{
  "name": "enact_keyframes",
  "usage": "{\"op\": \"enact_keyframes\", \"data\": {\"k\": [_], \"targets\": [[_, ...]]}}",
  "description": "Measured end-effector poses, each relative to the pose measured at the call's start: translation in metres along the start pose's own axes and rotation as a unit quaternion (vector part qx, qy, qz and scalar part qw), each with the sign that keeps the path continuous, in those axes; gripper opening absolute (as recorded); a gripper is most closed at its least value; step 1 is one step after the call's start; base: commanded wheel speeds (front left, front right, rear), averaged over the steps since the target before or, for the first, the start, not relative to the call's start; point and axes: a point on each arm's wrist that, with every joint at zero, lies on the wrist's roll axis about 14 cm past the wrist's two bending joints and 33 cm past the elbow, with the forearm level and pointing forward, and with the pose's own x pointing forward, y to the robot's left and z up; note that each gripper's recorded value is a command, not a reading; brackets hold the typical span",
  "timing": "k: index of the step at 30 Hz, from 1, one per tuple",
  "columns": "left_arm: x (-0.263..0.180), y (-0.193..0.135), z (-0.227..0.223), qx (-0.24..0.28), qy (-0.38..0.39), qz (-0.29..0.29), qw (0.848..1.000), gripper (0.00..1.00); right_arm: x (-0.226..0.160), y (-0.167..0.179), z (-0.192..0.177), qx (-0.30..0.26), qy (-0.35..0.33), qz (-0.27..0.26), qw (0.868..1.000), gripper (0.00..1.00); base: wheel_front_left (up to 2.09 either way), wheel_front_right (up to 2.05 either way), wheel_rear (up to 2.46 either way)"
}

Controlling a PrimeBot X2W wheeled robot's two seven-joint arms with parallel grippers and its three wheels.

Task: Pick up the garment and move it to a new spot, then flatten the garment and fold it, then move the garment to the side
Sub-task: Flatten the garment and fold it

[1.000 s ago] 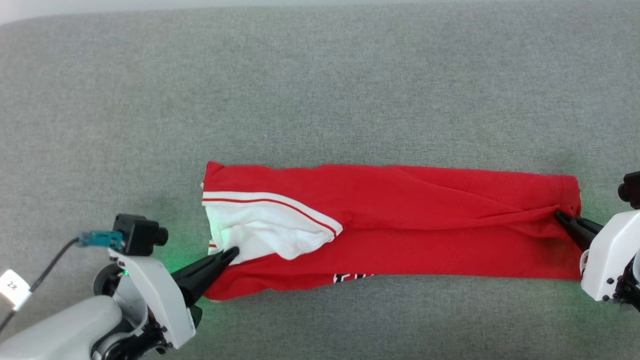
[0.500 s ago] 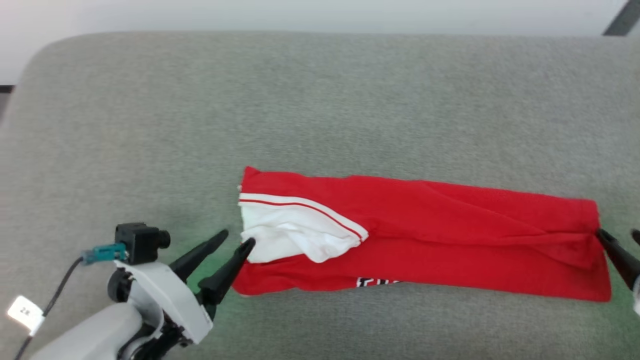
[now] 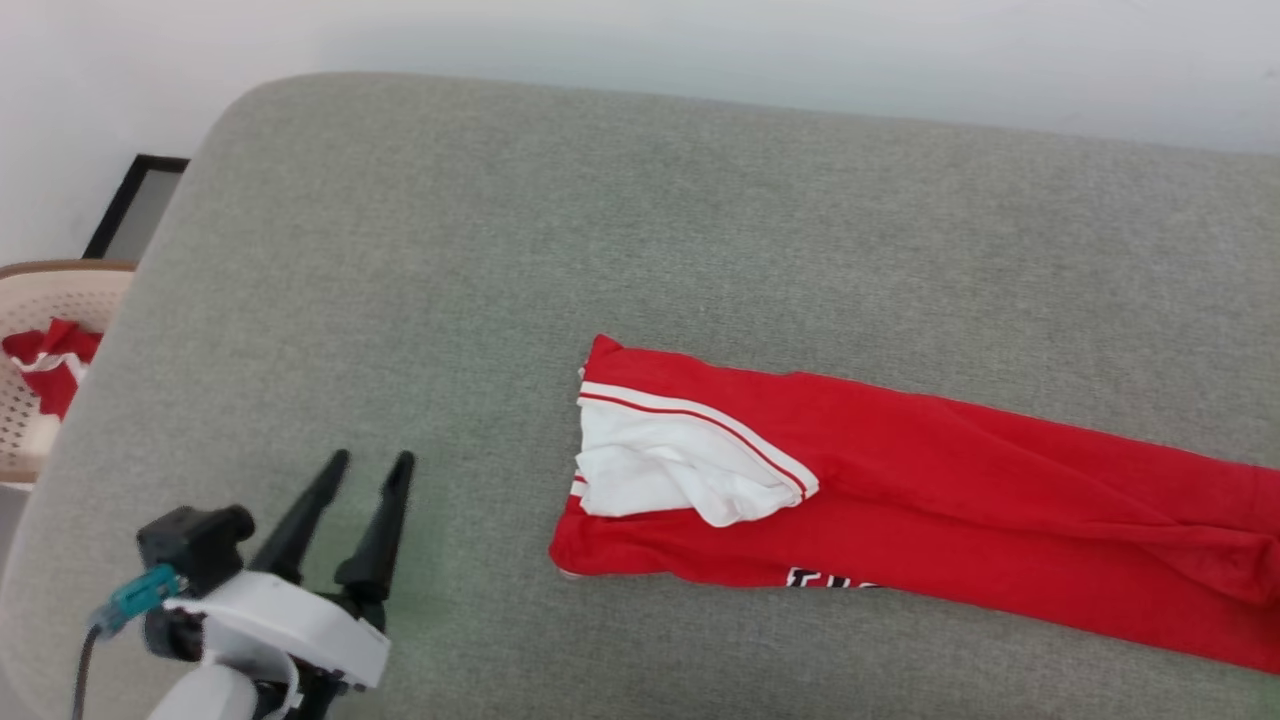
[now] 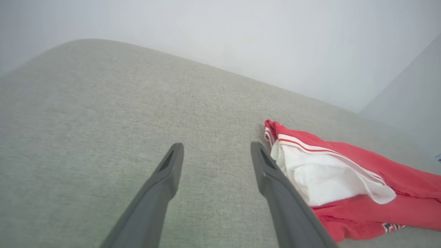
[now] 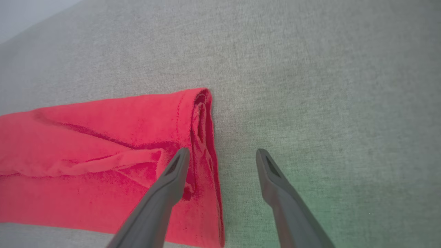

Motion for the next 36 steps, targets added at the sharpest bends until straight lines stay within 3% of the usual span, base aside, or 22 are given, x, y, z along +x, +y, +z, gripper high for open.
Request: {"op": "enact_keyframes", "data": {"k": [4, 11, 23, 24, 25, 26, 27, 36], "targets": [[-0.010, 0.015, 0.017, 0.051, -0.036, 0.029, 0.998, 1.00, 0.008, 0.009, -0.004, 0.027, 0.014, 0.013, 0.999, 1.00, 0.00, 0.00, 0.00], [-0.012, 0.011, 0.032, 0.122, -0.070, 0.037, 0.989, 1.00, 0.018, 0.020, -0.021, 0.039, 0.063, 0.020, 0.997, 1.00, 0.00, 0.00, 0.00], [-0.002, -0.005, 0.026, 0.130, -0.071, 0.021, 0.989, 1.00, 0.030, 0.032, -0.038, 0.030, 0.121, 0.009, 0.992, 1.00, 0.00, 0.00, 0.00], [-0.001, -0.007, 0.025, 0.131, -0.069, 0.018, 0.989, 1.00, 0.032, 0.033, -0.039, 0.027, 0.125, 0.008, 0.992, 0.74, 0.00, 0.00, 0.00], [0.000, -0.008, 0.024, 0.134, -0.068, 0.016, 0.989, 1.00, 0.033, 0.032, -0.040, 0.027, 0.128, 0.006, 0.991, 0.37, 0.00, 0.00, 0.00], [0.001, -0.009, 0.024, 0.134, -0.068, 0.015, 0.989, 1.00, 0.034, 0.032, -0.041, 0.028, 0.131, 0.004, 0.991, 0.07, 0.00, 0.00, 0.00], [0.002, -0.009, 0.023, 0.133, -0.068, 0.014, 0.989, 1.00, 0.036, 0.032, -0.041, 0.026, 0.132, 0.002, 0.991, 0.00, 0.00, 0.00, 0.00], [0.011, -0.007, 0.025, 0.125, -0.073, 0.018, 0.989, 1.00, 0.038, 0.028, -0.026, 0.029, 0.111, -0.008, 0.993, 0.00, 0.00, 0.00, 0.00]]}}
